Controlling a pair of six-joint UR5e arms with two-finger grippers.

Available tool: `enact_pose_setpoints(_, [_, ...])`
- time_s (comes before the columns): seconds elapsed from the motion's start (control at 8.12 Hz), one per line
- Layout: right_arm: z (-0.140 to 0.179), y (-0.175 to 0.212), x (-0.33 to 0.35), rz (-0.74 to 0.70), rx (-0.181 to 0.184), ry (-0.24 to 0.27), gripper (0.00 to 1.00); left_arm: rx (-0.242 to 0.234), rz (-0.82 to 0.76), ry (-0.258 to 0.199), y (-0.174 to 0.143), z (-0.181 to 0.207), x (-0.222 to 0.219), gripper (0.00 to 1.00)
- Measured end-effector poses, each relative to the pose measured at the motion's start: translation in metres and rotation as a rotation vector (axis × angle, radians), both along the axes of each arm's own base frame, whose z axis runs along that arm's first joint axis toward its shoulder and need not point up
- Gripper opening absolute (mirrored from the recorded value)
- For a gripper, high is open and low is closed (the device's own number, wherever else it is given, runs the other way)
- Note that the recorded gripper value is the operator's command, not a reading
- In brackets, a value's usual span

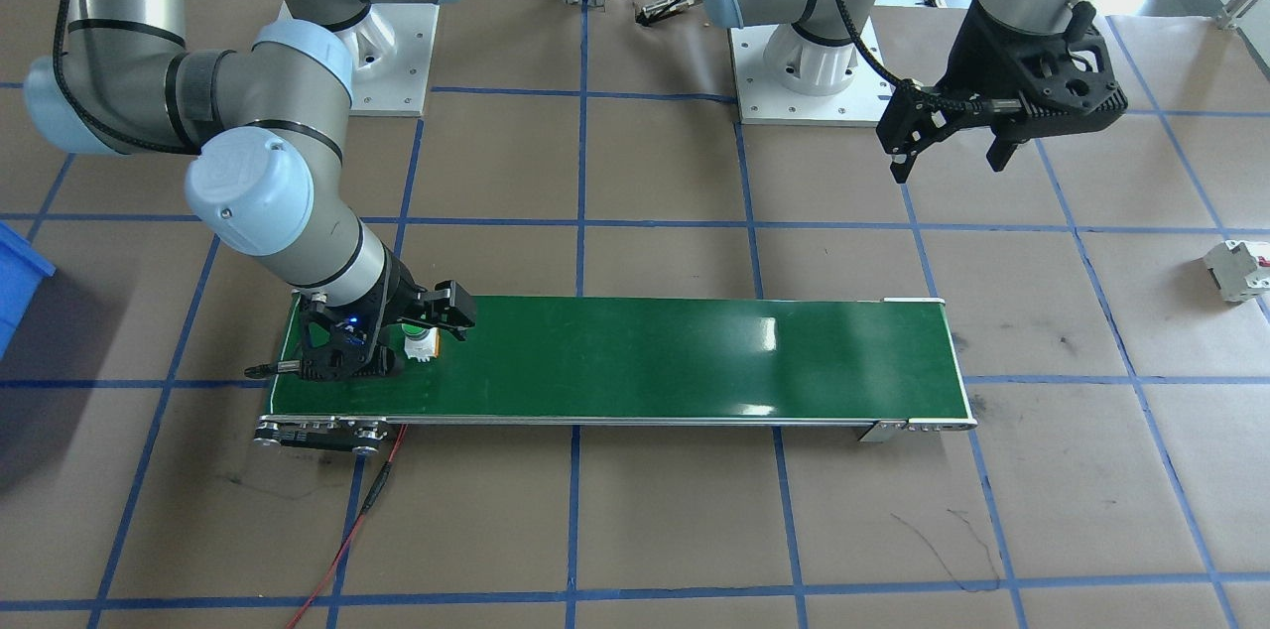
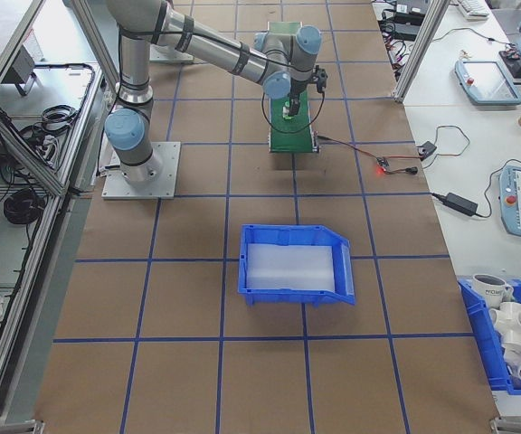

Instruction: Move button from left to right

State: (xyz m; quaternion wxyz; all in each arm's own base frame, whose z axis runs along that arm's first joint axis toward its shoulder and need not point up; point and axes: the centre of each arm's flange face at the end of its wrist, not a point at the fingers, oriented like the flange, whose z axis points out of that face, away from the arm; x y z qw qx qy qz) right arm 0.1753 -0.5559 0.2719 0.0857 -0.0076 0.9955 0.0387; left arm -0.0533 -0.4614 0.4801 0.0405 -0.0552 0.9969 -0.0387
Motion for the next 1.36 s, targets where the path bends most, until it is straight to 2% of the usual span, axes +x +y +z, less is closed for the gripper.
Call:
enact_pose_setpoints(0.12, [-0.012, -0.002, -0.005, 0.041, 0.012, 0.043, 0.24, -0.007, 0.0, -0.001, -0.001, 0.0, 0.0, 1.0])
enact_pose_setpoints(0.25, [-0.02, -0.004, -0.01, 0.08, 0.023, 0.089, 0.08, -0.019, 0.0, -0.003, -0.003, -0.001, 0.0, 1.0])
enact_pose_setpoints(0.37, [-0.023, -0.005, -0.016, 0.107, 0.031, 0.137, 0.04, -0.024, 0.0, -0.004, -0.003, -0.004, 0.001, 1.0])
enact_pose_setpoints(0.62, [-0.017, -0.008, -0.044, 0.156, 0.048, 0.222, 0.04, -0.043, 0.001, -0.007, -0.005, -0.009, 0.001, 1.0])
enact_pose_setpoints(0.86, [0.018, -0.029, -0.11, 0.199, 0.046, 0.239, 0.05, -0.051, 0.002, -0.009, -0.005, -0.01, 0.001, 1.0])
enact_pose_setpoints(1.11, [0.063, -0.044, -0.202, 0.28, 0.017, 0.262, 0.05, -0.055, 0.001, -0.009, -0.005, -0.014, 0.001, 1.0])
enact_pose_setpoints(1.36, [0.097, -0.029, -0.303, 0.394, -0.013, 0.268, 0.05, -0.064, 0.001, -0.01, -0.005, -0.014, 0.001, 1.0])
